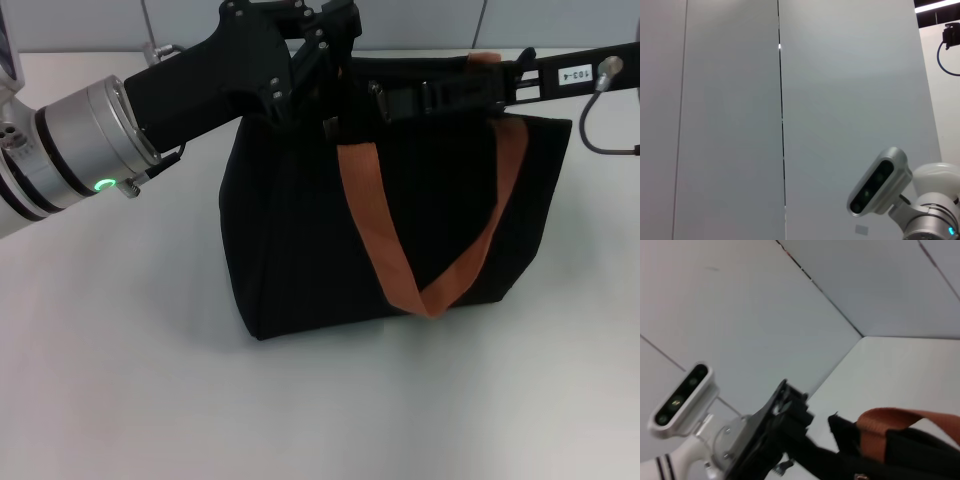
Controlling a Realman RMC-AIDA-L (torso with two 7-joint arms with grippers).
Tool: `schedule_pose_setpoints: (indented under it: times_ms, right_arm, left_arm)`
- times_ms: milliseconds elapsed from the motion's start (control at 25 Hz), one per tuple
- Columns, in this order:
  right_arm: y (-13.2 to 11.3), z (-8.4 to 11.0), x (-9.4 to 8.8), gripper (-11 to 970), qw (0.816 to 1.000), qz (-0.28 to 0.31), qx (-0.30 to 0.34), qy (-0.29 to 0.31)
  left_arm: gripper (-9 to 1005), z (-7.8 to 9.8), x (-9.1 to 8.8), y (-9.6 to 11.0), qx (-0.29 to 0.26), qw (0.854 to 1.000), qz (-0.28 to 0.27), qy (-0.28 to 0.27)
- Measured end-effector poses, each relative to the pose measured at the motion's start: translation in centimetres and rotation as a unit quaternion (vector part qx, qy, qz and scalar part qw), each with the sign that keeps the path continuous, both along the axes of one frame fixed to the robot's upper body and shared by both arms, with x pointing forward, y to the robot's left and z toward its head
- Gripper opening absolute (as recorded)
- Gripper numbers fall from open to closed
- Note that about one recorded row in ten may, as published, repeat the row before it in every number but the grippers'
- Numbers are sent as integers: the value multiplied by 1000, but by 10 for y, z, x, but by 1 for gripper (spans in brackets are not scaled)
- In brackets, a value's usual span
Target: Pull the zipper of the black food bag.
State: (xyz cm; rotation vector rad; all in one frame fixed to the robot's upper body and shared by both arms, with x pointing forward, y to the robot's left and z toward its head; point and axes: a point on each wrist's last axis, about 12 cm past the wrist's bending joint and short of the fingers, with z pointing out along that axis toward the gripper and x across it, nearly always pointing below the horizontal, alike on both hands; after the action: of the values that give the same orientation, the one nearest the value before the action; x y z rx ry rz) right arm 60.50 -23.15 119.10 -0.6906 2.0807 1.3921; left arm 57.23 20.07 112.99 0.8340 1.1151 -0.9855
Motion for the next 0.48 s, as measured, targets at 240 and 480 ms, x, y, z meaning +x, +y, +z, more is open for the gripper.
schedule_pose_setpoints:
  times_ms: [240, 480]
  right_arm:
    - [11, -3, 2, 409, 1000, 3, 1, -12]
    - [23, -7, -2, 393, 999, 22, 6, -23]
  left_arm:
    - [23, 1, 0, -2, 0, 1000, -3, -1]
    - [23, 1, 0, -2, -1, 1000, -3, -1]
